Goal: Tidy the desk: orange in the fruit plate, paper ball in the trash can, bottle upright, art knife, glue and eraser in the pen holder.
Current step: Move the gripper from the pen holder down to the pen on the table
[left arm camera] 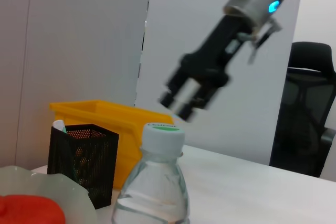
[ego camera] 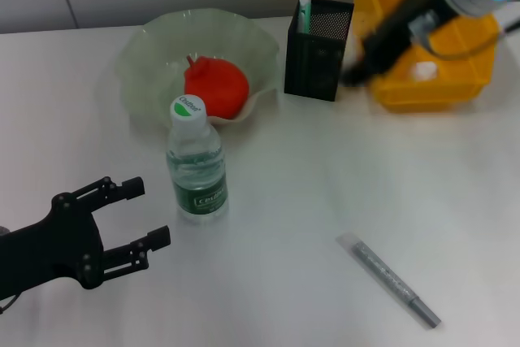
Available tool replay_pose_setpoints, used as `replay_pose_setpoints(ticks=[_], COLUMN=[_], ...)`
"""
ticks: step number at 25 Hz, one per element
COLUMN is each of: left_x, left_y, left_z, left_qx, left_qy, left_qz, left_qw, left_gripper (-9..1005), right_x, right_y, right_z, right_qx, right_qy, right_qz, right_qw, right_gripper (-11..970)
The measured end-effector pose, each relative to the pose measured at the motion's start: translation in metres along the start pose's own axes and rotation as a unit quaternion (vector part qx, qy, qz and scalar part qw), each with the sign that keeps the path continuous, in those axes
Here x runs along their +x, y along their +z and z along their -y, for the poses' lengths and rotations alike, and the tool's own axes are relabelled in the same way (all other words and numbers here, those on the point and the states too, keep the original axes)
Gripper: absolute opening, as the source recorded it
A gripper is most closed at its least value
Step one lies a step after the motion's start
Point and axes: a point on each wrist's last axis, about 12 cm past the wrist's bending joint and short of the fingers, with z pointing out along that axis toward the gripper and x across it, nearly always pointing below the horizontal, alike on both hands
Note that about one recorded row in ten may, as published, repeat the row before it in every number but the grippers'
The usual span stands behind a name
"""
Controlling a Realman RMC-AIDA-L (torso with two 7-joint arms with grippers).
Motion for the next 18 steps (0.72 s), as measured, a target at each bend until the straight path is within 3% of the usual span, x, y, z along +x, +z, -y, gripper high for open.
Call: replay_pose_setpoints(ticks=[8,13,18], left_x=[-0.001,-0.001,0.001], left_y=[-0.002,-0.002,-0.001], left_z=[-0.001,-0.001,0.001], left_qx=[0.004,0.009,0.010], left_qy=[0.014,0.018,0.021], left_qz=[-0.005,-0.009,-0.012], left_qw=[1.000,1.000,1.000], left_gripper=[800,800,800], right_x=[0.018,0.030,0.042], right_y=[0.011,0.030,0.055], right_z=[-0.041,-0.060,-0.067], right_qx=[-0.046,-0.055,-0.097], right_qy=[0.026,0.023,0.035], right_qz=[-0.168,-0.228,-0.245], right_qw=[0.984,0.972,0.964], right_gripper=[603,602,602])
